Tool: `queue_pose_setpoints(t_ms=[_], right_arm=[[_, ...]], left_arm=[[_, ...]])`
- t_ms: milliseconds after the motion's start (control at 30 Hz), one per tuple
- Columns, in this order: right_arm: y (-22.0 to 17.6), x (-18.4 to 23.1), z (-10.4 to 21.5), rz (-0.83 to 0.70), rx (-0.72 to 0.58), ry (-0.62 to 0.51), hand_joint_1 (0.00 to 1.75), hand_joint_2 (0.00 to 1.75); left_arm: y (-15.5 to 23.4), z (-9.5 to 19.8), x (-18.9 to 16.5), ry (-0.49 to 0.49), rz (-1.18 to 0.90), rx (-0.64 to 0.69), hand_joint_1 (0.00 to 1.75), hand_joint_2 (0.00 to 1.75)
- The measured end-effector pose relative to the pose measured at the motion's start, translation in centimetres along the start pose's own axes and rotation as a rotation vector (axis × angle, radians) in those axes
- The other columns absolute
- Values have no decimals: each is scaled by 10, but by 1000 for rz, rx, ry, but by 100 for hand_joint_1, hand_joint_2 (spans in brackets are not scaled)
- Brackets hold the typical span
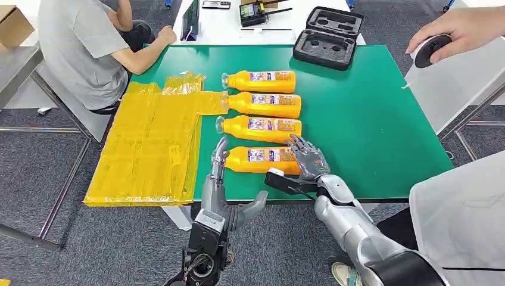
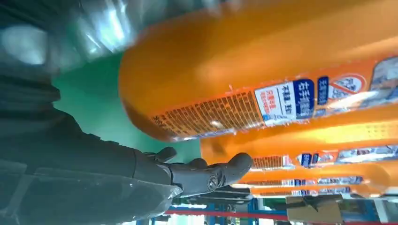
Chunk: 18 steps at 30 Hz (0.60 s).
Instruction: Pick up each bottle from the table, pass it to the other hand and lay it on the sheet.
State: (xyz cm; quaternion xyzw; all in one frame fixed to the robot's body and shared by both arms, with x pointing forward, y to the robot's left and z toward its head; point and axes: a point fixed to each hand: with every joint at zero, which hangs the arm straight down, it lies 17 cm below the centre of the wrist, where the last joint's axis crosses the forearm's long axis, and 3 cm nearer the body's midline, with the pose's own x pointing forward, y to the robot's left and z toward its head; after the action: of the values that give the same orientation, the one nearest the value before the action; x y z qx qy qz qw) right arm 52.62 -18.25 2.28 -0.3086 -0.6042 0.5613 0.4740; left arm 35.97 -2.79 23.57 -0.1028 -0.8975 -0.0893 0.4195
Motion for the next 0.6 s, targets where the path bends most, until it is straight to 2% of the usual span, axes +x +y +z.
queue_pose_setpoints(t_ms=[600], right_arm=[[-1, -6, -3, 2, 33, 14, 0, 175]], left_arm=[[-2, 0, 0, -1, 6, -7, 0, 175]])
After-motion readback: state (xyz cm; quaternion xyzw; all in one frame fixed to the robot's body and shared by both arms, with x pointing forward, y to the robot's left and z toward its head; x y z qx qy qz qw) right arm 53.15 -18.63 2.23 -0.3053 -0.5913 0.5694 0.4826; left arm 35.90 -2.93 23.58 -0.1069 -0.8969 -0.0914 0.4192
